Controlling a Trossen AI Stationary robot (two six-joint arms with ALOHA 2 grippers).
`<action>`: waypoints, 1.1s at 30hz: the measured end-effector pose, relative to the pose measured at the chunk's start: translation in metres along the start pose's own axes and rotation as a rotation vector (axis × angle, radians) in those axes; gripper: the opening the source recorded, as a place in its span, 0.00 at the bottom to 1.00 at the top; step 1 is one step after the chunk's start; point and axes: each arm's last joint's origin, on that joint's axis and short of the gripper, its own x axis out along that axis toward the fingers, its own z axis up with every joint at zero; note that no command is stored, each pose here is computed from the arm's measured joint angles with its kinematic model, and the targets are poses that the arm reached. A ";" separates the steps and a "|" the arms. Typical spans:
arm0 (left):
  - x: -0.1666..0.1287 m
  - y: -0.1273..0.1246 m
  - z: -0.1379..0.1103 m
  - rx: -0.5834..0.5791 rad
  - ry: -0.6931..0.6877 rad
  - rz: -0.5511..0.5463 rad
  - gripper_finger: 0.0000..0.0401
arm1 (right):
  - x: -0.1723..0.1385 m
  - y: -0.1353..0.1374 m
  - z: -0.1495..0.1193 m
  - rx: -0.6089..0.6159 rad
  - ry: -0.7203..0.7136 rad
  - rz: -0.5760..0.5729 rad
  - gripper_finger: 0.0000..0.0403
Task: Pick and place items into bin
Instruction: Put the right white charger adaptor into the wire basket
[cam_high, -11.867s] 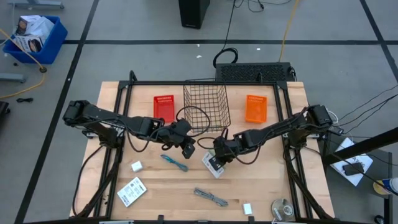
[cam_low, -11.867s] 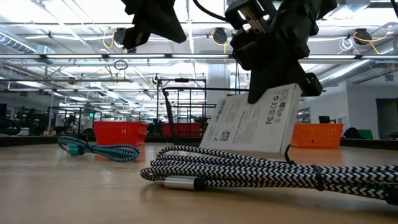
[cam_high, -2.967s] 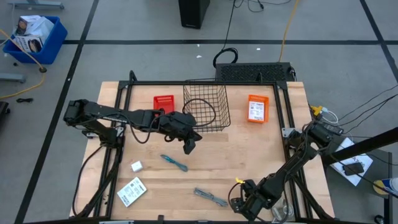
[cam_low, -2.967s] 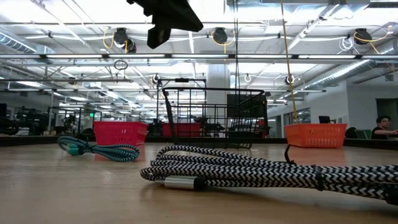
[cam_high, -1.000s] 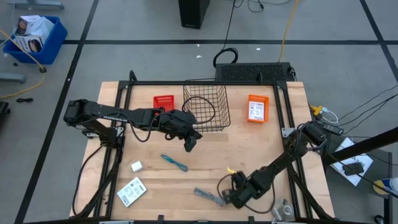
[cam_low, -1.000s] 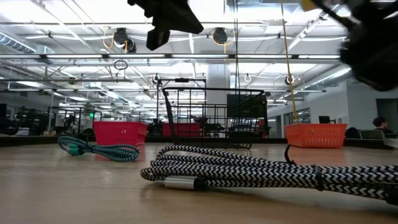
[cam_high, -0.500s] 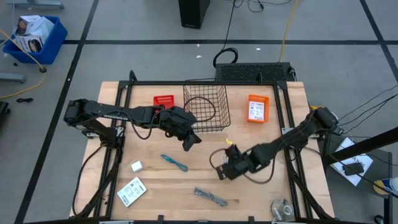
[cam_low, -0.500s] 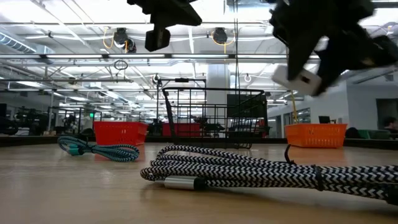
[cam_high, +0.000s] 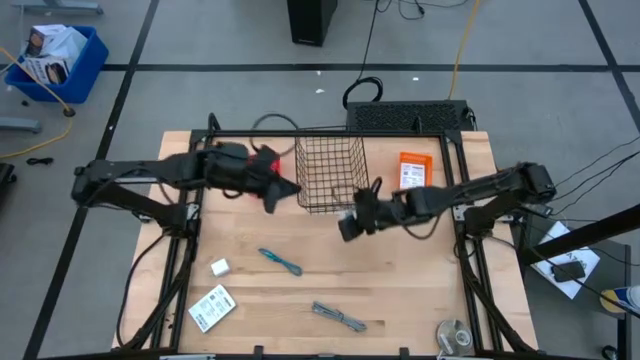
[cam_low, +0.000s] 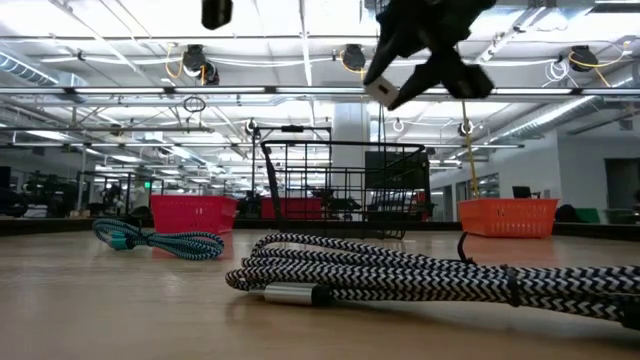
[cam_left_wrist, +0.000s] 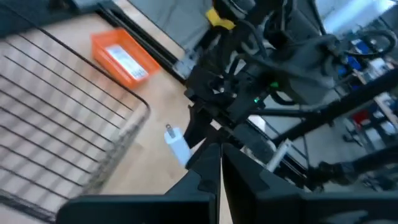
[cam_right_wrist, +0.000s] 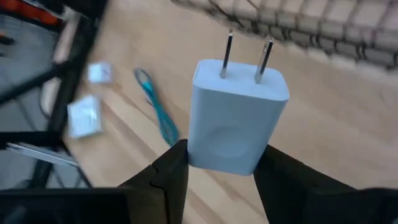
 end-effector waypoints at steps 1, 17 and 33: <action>-0.006 0.000 0.002 0.007 -0.014 0.007 0.05 | 0.001 0.000 0.008 -0.002 -0.011 0.021 0.37; -0.026 0.002 0.001 0.023 -0.036 0.060 0.05 | -0.002 -0.032 0.105 -0.071 -0.221 0.083 0.37; -0.026 0.006 0.005 0.017 -0.062 0.092 0.05 | 0.009 -0.019 0.169 -0.266 -0.053 -0.004 0.37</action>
